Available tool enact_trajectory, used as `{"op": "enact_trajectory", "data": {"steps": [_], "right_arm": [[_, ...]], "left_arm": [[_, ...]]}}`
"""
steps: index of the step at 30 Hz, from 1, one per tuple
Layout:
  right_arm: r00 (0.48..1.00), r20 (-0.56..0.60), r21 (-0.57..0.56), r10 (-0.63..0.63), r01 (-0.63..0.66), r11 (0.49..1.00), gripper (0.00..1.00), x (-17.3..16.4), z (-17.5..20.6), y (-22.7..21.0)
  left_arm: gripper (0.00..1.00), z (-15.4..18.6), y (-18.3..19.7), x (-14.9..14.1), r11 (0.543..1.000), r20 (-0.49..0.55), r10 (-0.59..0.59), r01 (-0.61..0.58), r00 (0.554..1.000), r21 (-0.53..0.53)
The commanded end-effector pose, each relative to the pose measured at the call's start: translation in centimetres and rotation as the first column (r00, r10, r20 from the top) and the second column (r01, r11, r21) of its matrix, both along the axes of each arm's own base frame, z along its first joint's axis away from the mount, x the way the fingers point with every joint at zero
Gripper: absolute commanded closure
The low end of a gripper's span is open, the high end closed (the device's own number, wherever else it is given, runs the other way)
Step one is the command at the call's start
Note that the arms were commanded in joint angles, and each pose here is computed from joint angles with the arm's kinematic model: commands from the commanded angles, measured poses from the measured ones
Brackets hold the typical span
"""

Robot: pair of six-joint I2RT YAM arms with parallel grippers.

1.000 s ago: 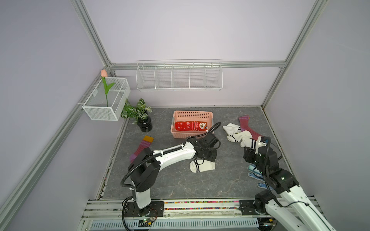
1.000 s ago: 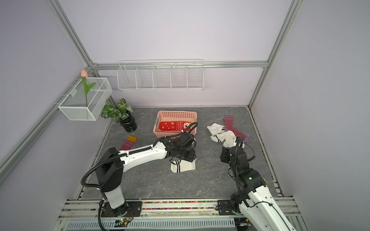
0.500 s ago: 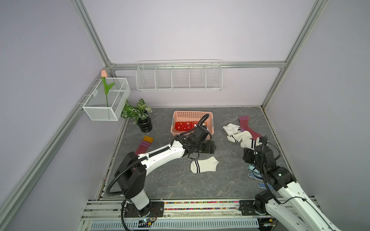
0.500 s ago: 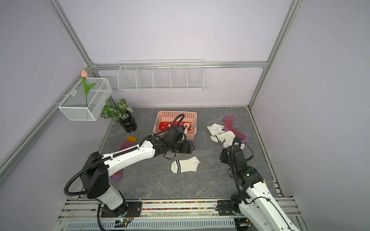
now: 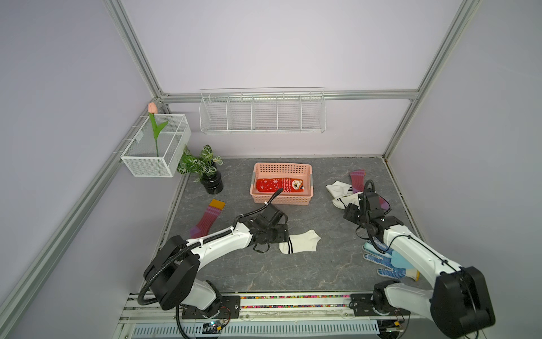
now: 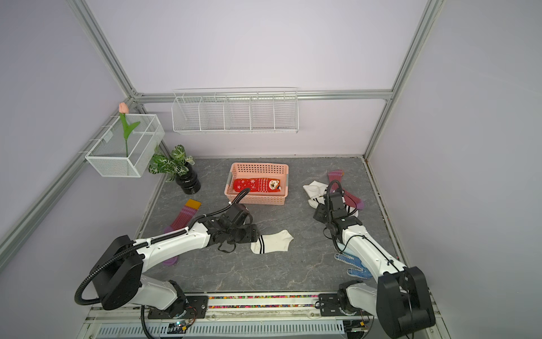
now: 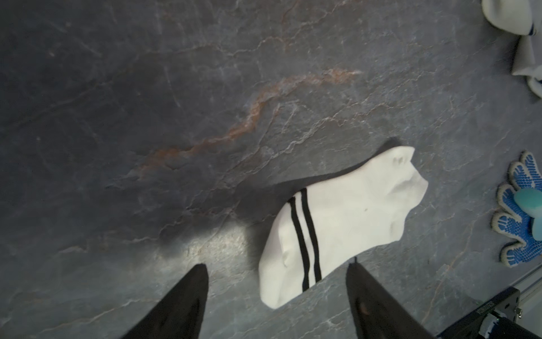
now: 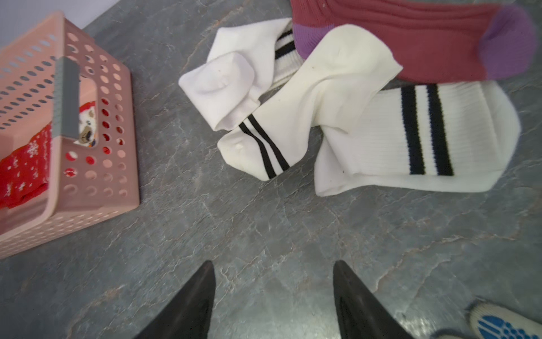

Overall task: Place the socks together as a pair
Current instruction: Adjust the sock at the center of the board.

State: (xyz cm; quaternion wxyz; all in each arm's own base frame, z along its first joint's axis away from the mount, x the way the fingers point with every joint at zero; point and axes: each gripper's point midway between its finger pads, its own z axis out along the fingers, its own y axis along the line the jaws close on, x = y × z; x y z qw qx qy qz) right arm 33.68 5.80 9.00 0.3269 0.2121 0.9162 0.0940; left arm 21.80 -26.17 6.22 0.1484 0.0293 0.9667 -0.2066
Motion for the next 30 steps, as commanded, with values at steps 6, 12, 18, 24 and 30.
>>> {"op": "enact_trajectory", "data": {"steps": [6,12,18,24,30], "right_arm": [[0.992,0.072,0.109,-0.101,0.093,0.99,0.31,4.1,-0.1,0.5],[0.99,0.045,0.127,-0.131,0.124,0.984,0.31,4.7,-1.7,0.6],[0.984,0.039,0.14,-0.176,0.169,0.976,0.31,5.5,-2.7,-0.4],[0.98,0.027,0.167,-0.199,0.192,0.967,0.34,6.2,-3.8,-0.2],[0.982,0.036,0.22,-0.187,0.175,0.96,0.37,7.2,-3.9,0.8]], "left_arm": [[0.32,-1.0,0.1,-0.8,0.997,-0.03,0.043,-0.045,0.999,-0.061],[0.47,-1.6,-0.3,-1.1,0.994,-0.049,0.043,-0.048,0.998,-0.102],[0.68,-2.7,-0.2,-1.1,0.994,-0.063,0.054,-0.06,0.997,-0.091],[0.91,-3.9,0.2,-1.2,0.996,-0.077,0.069,-0.074,0.995,-0.053],[1.0,-3.9,1.6,-1.1,0.996,-0.059,0.084,-0.084,0.995,0.007]]}}
